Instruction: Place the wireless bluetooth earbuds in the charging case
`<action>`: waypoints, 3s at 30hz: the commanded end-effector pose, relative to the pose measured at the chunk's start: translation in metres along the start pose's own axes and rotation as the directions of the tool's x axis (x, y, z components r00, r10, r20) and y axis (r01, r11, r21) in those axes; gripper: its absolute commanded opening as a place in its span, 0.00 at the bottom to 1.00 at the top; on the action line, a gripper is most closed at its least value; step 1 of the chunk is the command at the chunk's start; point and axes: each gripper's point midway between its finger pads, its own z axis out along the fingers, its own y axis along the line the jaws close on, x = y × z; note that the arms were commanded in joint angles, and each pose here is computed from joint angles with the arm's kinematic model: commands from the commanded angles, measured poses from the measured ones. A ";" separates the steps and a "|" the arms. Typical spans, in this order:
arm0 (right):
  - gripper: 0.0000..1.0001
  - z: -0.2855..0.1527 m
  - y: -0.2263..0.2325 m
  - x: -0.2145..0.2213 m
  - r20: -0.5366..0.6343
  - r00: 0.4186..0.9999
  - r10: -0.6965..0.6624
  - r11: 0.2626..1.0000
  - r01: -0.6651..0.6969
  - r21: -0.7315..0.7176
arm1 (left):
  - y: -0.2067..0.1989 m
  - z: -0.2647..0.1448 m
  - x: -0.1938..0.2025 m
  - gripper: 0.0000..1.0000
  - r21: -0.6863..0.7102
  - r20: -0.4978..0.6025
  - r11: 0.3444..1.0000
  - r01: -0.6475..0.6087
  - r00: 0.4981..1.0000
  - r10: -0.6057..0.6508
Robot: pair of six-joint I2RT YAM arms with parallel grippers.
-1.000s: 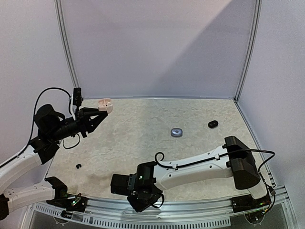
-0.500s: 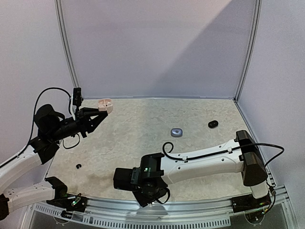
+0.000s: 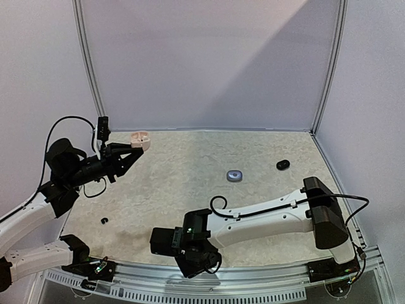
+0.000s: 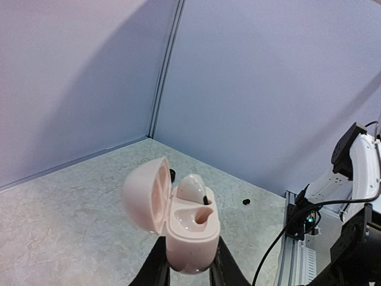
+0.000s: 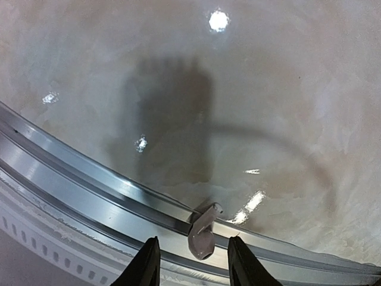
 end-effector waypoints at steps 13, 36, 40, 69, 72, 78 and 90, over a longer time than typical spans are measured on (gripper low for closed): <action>0.18 0.028 -0.008 0.012 -0.061 0.998 0.015 1.000 -0.014 0.013 | 0.007 0.001 0.004 0.00 -0.016 -0.007 1.000 0.017 1.000 -0.017; 0.03 -0.003 -0.080 -0.052 -0.036 0.774 -0.632 0.769 0.633 0.087 | 0.013 0.005 0.000 0.00 -0.035 -0.025 0.999 -0.008 1.000 0.007; 0.06 -0.001 -0.083 -0.057 -0.033 0.624 -0.781 0.625 0.780 -0.031 | 0.014 0.005 0.000 0.00 -0.040 -0.030 0.999 -0.008 1.000 0.007; 0.50 -0.008 -0.095 -0.071 -0.042 0.188 -0.981 0.190 0.979 -0.068 | 0.022 0.006 0.002 0.00 -0.059 -0.050 0.998 -0.008 0.999 0.005; 0.50 -0.037 -0.080 -0.090 0.054 0.277 -0.959 0.277 0.961 0.003 | 0.022 0.006 0.002 0.00 -0.058 -0.048 0.998 -0.007 0.999 0.004; 0.44 -0.074 -0.038 -0.130 0.341 0.627 -0.701 0.656 0.754 -0.039 | 0.022 0.006 0.003 0.00 -0.060 -0.046 0.998 -0.004 0.999 0.001; 0.15 -0.005 -0.094 -0.133 0.210 0.977 0.023 0.999 -0.030 0.028 | 0.023 0.007 0.002 0.00 -0.059 -0.041 0.998 0.001 0.999 -0.003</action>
